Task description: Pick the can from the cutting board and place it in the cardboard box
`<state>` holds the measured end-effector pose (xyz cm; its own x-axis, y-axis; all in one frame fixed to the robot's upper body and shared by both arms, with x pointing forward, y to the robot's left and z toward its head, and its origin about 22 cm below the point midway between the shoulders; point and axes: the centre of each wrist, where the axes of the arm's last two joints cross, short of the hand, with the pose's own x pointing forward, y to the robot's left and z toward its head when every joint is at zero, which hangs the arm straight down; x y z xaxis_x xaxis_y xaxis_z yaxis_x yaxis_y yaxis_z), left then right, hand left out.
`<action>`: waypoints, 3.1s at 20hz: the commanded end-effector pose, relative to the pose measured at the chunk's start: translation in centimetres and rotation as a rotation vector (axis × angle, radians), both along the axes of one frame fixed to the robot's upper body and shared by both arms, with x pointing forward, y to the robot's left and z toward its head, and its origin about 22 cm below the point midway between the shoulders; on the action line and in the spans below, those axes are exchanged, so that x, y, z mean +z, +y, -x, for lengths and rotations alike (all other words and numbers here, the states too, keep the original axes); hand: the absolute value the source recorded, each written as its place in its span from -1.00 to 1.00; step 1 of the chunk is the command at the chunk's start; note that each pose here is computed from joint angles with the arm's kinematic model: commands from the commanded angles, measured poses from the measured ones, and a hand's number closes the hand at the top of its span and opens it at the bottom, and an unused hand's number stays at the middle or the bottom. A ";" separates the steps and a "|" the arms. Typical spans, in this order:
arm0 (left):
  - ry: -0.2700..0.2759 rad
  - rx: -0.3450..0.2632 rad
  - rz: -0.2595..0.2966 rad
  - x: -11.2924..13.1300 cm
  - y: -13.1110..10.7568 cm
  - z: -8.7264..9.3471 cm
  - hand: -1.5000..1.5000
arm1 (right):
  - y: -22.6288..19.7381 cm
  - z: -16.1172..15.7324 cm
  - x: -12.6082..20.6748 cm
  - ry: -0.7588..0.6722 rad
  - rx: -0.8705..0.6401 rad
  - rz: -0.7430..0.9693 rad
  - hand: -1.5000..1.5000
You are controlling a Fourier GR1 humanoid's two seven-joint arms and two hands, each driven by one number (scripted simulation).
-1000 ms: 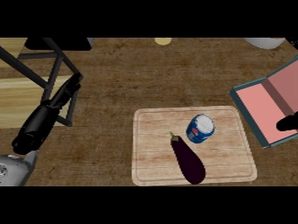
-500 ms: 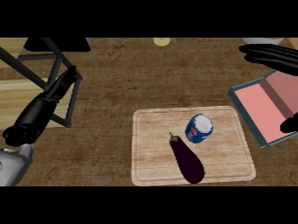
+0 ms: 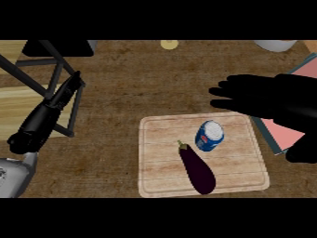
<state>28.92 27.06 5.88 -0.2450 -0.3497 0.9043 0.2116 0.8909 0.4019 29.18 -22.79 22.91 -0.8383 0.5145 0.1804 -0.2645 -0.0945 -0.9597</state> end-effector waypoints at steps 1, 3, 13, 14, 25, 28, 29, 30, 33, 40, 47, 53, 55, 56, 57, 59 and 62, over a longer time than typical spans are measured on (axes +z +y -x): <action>-0.004 0.011 0.008 0.8 -0.4 -0.1 0.00 | 1.3 2.2 -1.2 -0.018 -0.037 0.109 -1.00; 0.005 0.012 0.011 1.9 -0.2 -0.4 0.00 | 2.6 3.2 -1.2 -0.015 -0.056 0.164 -1.00; -0.018 -0.013 -0.014 1.4 1.1 0.9 0.00 | 5.2 4.3 -4.8 0.038 -0.124 0.207 -1.00; 0.000 -0.007 -0.003 1.7 0.1 0.1 0.00 | 5.0 5.1 -4.8 0.001 -0.142 0.213 -1.00; 0.010 0.001 0.000 0.6 -0.6 -0.8 0.00 | 6.5 4.2 -7.8 -0.053 -0.159 0.240 -1.00; -0.006 -0.011 0.000 1.2 0.0 -0.2 0.00 | 5.9 3.4 -9.5 -0.083 -0.190 0.275 -1.00; -0.016 -0.006 0.005 2.3 -0.7 -0.2 0.00 | 6.3 2.5 -8.8 -0.081 -0.209 0.261 -1.00; -0.001 -0.019 0.020 2.2 0.4 -0.1 0.00 | 5.7 3.2 -9.6 -0.070 -0.195 0.271 -1.00; -0.015 -0.011 0.009 -0.2 -0.2 -0.4 0.00 | 7.4 2.4 -9.0 -0.081 -0.199 0.272 -1.00; 0.007 -0.013 0.010 1.6 -0.4 -0.6 0.00 | 5.8 0.7 -11.4 -0.030 -0.171 0.261 -1.00; 0.006 -0.018 0.010 -0.8 0.4 0.7 0.00 | 8.3 1.2 -14.2 -0.068 -0.200 0.322 -1.00; 0.002 0.007 0.001 -0.6 -0.7 0.0 0.00 | 6.8 1.3 -14.4 -0.053 -0.221 0.315 -1.00; -0.019 0.005 -0.011 -0.6 -0.4 1.4 0.00 | 5.5 -0.5 -14.3 -0.034 -0.237 0.304 -1.00; -0.003 -0.005 0.000 1.1 1.0 0.2 0.00 | 6.6 -0.3 -16.6 -0.031 -0.215 0.310 -1.00; -0.005 -0.010 0.009 0.5 -1.0 1.3 0.00 | 5.8 -1.1 -17.1 -0.024 -0.218 0.321 -1.00; -0.015 -0.003 0.003 0.9 -0.9 -0.9 0.00 | 6.0 -0.8 -16.0 -0.036 -0.162 0.338 1.00; -0.009 -0.013 0.007 0.6 0.6 -0.6 0.00 | 5.8 -0.3 -19.3 -0.096 -0.055 0.253 1.00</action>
